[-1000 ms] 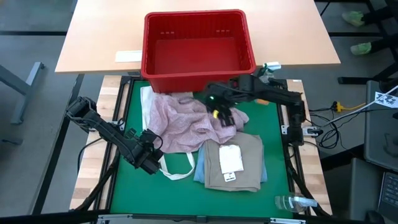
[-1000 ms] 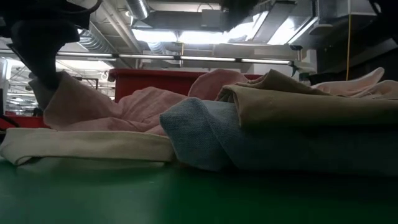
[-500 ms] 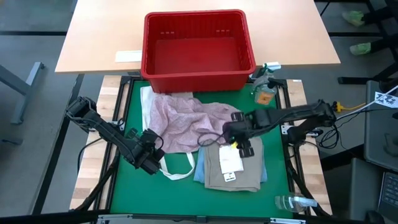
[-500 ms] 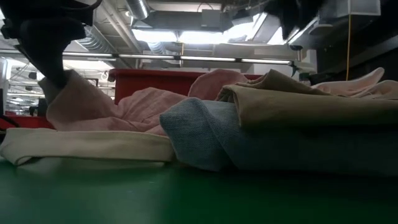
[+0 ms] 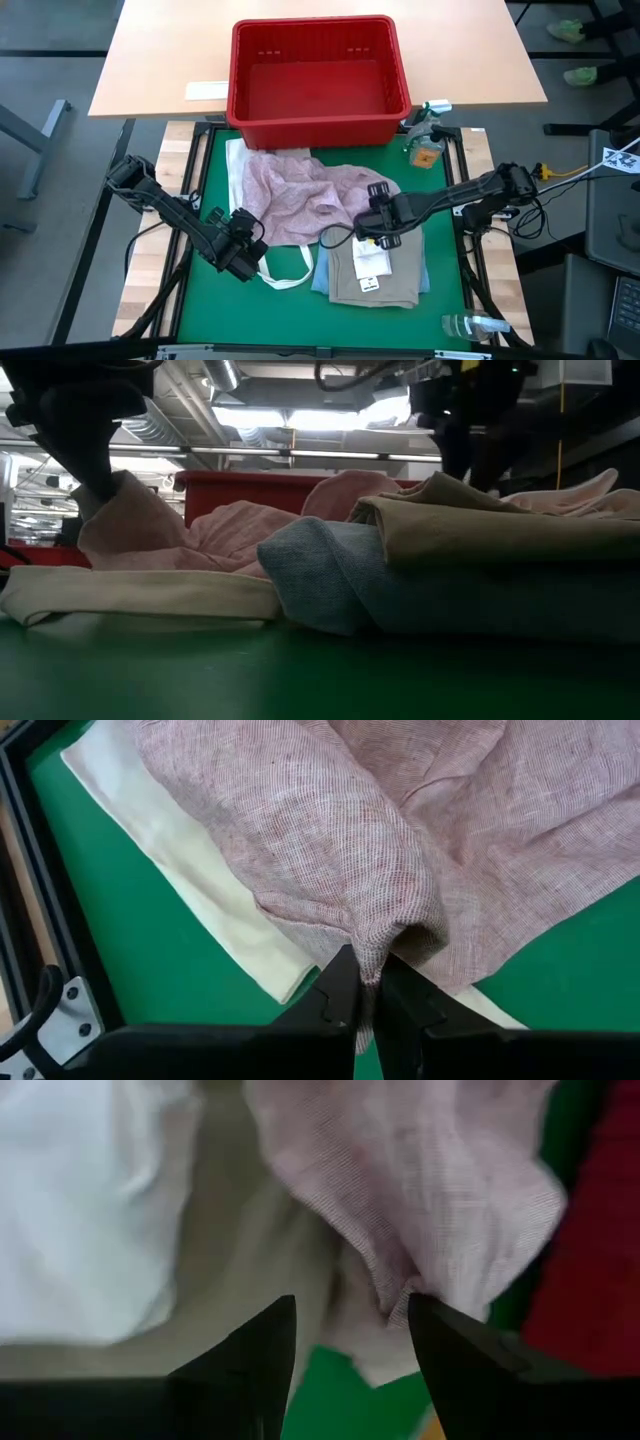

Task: Fold laundry
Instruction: Fold the pink polo

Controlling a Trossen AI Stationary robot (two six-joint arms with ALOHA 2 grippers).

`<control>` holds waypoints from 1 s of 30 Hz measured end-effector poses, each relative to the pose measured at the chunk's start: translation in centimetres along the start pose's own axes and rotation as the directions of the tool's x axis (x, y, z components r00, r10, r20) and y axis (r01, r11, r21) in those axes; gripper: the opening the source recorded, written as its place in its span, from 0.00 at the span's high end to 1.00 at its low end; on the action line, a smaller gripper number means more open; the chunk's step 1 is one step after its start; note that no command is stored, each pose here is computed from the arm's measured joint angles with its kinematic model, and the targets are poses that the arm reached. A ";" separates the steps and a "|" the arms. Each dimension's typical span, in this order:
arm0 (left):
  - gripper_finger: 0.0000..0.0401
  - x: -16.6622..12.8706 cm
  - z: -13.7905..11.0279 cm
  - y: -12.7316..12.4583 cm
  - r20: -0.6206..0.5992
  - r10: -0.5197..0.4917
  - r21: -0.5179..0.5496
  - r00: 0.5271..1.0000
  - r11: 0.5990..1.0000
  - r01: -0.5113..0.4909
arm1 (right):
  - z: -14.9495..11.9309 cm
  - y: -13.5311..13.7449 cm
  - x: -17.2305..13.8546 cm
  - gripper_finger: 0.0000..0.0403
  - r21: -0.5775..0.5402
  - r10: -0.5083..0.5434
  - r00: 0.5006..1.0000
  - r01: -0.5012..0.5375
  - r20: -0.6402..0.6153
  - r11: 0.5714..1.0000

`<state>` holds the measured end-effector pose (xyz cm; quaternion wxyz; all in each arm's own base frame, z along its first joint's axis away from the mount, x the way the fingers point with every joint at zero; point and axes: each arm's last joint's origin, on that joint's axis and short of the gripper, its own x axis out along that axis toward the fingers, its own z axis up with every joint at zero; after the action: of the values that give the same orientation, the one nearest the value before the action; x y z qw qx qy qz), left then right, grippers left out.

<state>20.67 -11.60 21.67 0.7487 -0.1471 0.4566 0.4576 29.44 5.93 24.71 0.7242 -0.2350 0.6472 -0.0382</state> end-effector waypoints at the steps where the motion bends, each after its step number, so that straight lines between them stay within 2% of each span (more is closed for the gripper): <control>1: 0.96 0.0 0.0 0.0 0.000 -0.001 -0.001 1.000 1.000 0.001 | 0.1 -0.1 -0.1 0.52 0.004 -0.022 1.000 0.022 0.009 1.000; 10: 0.96 0.0 0.0 0.0 0.010 -0.001 0.000 1.000 1.000 0.001 | 1.3 -0.2 0.0 0.52 -0.025 -0.046 0.995 0.049 0.092 0.999; 13: 0.96 0.0 0.0 0.0 0.010 -0.002 0.000 1.000 1.000 0.002 | 1.9 -0.4 0.7 0.52 0.002 -0.061 0.990 0.061 0.128 0.998; 22: 0.96 0.0 0.0 0.0 0.012 -0.002 0.001 1.000 1.000 0.002 | 0.8 -2.1 4.2 0.52 0.072 -0.082 0.995 0.078 0.054 0.994; 26: 0.96 0.0 0.0 0.0 0.018 -0.002 0.001 1.000 1.000 0.002 | 0.6 -3.0 4.9 0.62 0.106 -0.086 0.995 0.081 0.044 0.991; 30: 0.96 0.0 0.1 0.0 0.026 -0.002 0.001 1.000 1.000 0.002 | 0.4 -3.2 4.8 0.85 0.101 -0.084 0.996 0.080 0.040 0.992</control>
<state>20.72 -11.57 21.71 0.7551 -0.1411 0.4467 0.4587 31.38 1.51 21.58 0.7470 -0.2260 0.6181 -0.0948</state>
